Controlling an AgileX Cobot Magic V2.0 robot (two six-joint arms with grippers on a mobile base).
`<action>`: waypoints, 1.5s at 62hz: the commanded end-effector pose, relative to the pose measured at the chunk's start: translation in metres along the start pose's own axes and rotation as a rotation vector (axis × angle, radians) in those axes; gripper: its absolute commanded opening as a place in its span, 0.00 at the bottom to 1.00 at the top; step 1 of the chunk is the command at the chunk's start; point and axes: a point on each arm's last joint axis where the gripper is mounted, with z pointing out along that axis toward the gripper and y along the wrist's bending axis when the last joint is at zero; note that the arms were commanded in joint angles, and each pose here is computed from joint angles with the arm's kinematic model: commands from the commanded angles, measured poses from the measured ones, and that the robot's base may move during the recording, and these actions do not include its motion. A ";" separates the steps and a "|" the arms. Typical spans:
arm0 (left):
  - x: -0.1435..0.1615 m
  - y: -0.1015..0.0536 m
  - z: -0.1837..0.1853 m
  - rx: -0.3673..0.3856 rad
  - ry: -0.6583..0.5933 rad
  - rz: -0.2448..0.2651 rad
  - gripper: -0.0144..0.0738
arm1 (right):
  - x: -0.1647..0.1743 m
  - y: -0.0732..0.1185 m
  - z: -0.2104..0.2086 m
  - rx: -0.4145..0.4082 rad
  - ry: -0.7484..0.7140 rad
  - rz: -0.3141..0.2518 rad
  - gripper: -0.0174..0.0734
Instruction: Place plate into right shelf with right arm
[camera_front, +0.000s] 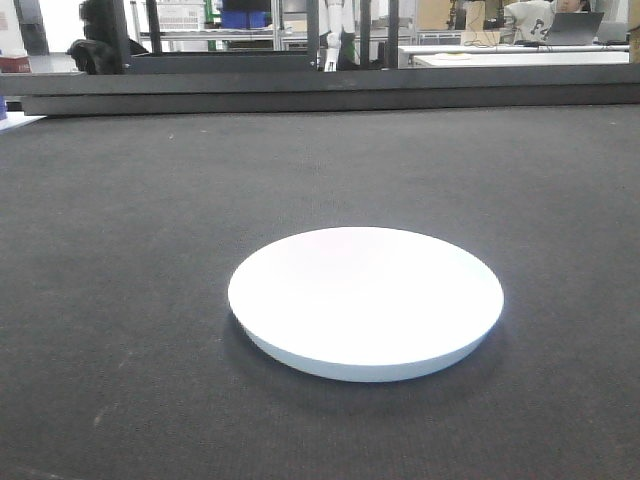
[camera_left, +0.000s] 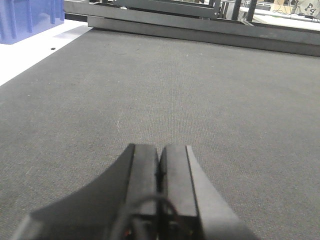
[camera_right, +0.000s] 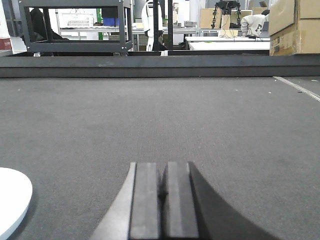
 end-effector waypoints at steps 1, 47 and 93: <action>-0.005 0.001 -0.001 -0.012 -0.089 -0.015 0.02 | -0.014 0.001 -0.002 -0.001 -0.123 -0.009 0.25; -0.005 0.001 -0.001 -0.012 -0.089 -0.015 0.02 | -0.080 0.005 -0.008 -0.015 -0.314 0.020 0.25; -0.005 0.001 -0.001 -0.012 -0.089 -0.015 0.02 | -0.094 0.008 0.126 0.049 0.771 0.014 0.25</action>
